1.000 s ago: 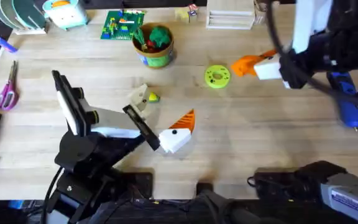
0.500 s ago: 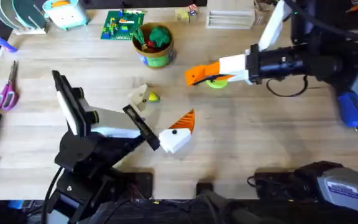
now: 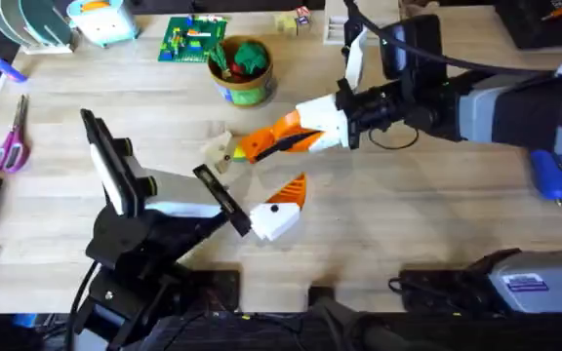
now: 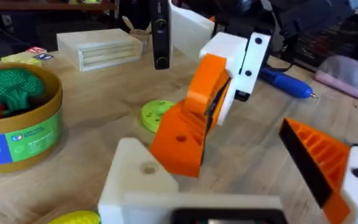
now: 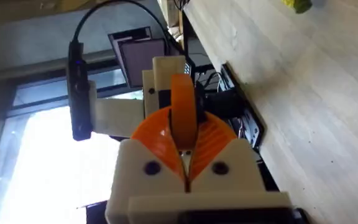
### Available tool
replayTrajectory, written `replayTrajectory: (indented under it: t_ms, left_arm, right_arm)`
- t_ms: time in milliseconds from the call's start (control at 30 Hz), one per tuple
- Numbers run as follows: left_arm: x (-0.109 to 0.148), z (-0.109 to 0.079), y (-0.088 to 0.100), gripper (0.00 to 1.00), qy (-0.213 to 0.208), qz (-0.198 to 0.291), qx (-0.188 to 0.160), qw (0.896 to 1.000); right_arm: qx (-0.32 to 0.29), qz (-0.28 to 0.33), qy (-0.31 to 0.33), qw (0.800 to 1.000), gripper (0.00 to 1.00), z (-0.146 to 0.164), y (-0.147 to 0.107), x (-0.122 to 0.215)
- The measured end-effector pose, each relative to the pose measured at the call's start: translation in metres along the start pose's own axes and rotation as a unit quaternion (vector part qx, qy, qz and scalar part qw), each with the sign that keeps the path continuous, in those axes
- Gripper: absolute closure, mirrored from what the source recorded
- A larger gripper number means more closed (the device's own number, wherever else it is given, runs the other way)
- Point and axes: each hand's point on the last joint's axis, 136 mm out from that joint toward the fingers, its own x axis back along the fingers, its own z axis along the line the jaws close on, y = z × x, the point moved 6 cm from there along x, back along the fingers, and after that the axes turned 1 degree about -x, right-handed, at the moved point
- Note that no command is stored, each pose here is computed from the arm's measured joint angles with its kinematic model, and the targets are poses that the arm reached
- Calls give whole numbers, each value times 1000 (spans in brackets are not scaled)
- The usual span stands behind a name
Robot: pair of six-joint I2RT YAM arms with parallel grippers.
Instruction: Pick up the gripper from the table and insert it into the empty holder that is missing its gripper. Then pick up a screw, insert it into the mounting hole, and use the screwdriver to tighten it. Finally, clean up the table by picking up the vegetable and placing it into the bucket.
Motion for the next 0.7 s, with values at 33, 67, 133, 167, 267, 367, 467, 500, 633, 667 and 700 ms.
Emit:
replayTrajectory:
  t_ms: [33,67,133,167,267,367,467,500,633,667,700]
  left_arm:
    - [0,0,0,8,-1,0,-1,1000]
    - [0,0,0,8,-1,0,-1,1000]
    - [0,0,0,8,-1,0,-2,1000]
    - [0,0,0,8,-1,0,-3,1000]
    - [0,-1,0,8,-3,0,-3,1000]
    - [0,-1,0,8,-5,1,-3,1000]
    - [0,-1,0,8,-6,1,-3,1000]
    - [0,-1,0,8,-5,1,-3,1000]
    - [0,0,0,8,0,0,-3,1000]
    - [0,1,0,8,2,0,-3,1000]
    - [0,1,0,8,4,-1,-3,1000]
  right_arm:
    - [-3,5,1,1000,992,1,-2,-2]
    - [-6,10,3,1000,992,1,-3,-4]
    - [-9,16,5,1000,992,3,-5,-6]
    - [-9,18,6,1000,992,3,-5,-6]
    - [-10,22,10,1000,992,5,-6,-7]
    - [0,22,16,1000,992,9,-5,-8]
    - [17,22,21,999,992,13,-4,-11]
    - [17,22,20,999,992,13,-4,-11]
    - [18,17,15,1000,992,13,-3,-14]
    - [18,15,13,1000,992,13,-3,-14]
    - [19,14,12,1000,992,12,-3,-15]
